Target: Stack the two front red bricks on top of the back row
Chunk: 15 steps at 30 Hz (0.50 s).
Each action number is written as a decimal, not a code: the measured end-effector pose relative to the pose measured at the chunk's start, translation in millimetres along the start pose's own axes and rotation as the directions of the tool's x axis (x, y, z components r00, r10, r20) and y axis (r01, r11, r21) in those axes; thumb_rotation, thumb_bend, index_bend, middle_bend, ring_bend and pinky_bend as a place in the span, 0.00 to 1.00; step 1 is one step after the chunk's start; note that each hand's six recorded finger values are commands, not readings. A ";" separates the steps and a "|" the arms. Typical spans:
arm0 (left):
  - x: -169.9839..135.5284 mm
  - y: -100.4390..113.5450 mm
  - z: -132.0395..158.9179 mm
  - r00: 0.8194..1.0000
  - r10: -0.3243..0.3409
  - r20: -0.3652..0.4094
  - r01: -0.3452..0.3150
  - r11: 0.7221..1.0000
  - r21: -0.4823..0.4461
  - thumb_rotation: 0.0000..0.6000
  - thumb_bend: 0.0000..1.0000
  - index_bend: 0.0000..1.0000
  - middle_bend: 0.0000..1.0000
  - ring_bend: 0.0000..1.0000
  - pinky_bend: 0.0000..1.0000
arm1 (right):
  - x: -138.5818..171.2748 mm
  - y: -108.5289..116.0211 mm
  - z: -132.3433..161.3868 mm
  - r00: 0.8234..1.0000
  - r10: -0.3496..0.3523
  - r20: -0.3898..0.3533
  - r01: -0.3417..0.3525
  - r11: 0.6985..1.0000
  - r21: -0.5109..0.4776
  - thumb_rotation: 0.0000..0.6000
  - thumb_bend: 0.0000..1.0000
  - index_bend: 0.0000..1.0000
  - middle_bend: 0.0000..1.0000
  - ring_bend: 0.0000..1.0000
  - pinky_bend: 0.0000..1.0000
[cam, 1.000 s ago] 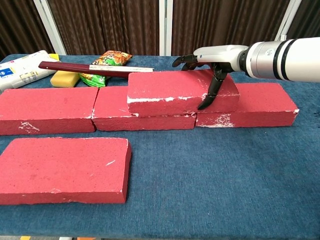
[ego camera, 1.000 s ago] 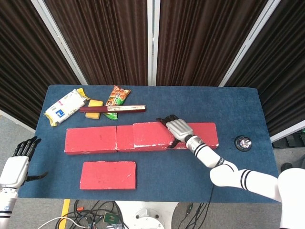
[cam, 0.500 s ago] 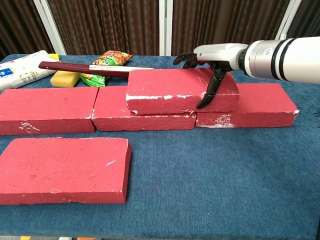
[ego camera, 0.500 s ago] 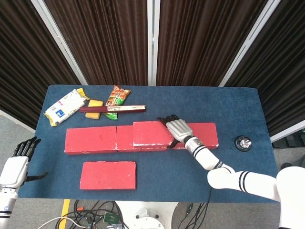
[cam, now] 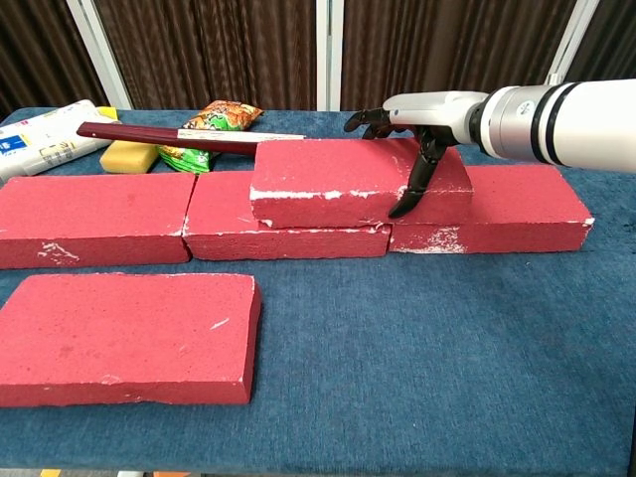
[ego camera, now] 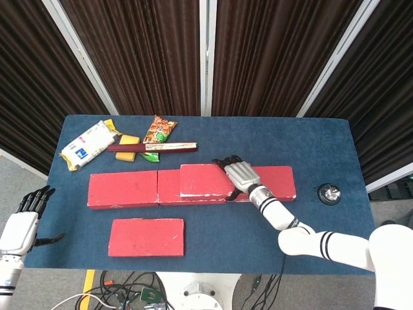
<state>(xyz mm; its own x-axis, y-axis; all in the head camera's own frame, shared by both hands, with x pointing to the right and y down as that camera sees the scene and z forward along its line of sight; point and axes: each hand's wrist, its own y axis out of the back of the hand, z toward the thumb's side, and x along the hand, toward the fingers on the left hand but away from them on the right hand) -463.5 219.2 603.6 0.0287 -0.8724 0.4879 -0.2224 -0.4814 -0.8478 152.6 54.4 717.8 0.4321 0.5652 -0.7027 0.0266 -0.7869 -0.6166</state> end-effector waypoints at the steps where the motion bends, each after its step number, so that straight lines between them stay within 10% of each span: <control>1: 0.0 -0.1 -0.2 1.000 0.000 -0.001 0.000 1.000 -0.001 1.00 0.00 0.01 0.00 0.00 0.00 | -0.1 -0.6 -0.4 1.000 0.002 0.002 -0.002 1.000 0.000 1.00 0.05 0.00 0.14 0.06 0.00; 15: 0.7 -0.5 -1.1 1.000 -0.003 -0.003 0.003 1.000 -0.001 1.00 0.00 0.01 0.00 0.00 0.00 | -2.1 -2.4 -2.4 1.000 0.008 0.002 -0.008 1.000 -0.002 1.00 0.04 0.00 0.14 0.05 0.00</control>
<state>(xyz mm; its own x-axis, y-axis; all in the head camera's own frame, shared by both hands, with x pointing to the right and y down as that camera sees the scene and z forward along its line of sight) -464.4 218.9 604.7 0.0263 -0.8706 0.4913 -0.2233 -0.4841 -0.8460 153.9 54.5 721.6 0.4307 0.5591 -0.7084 0.0250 -0.7921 -0.6099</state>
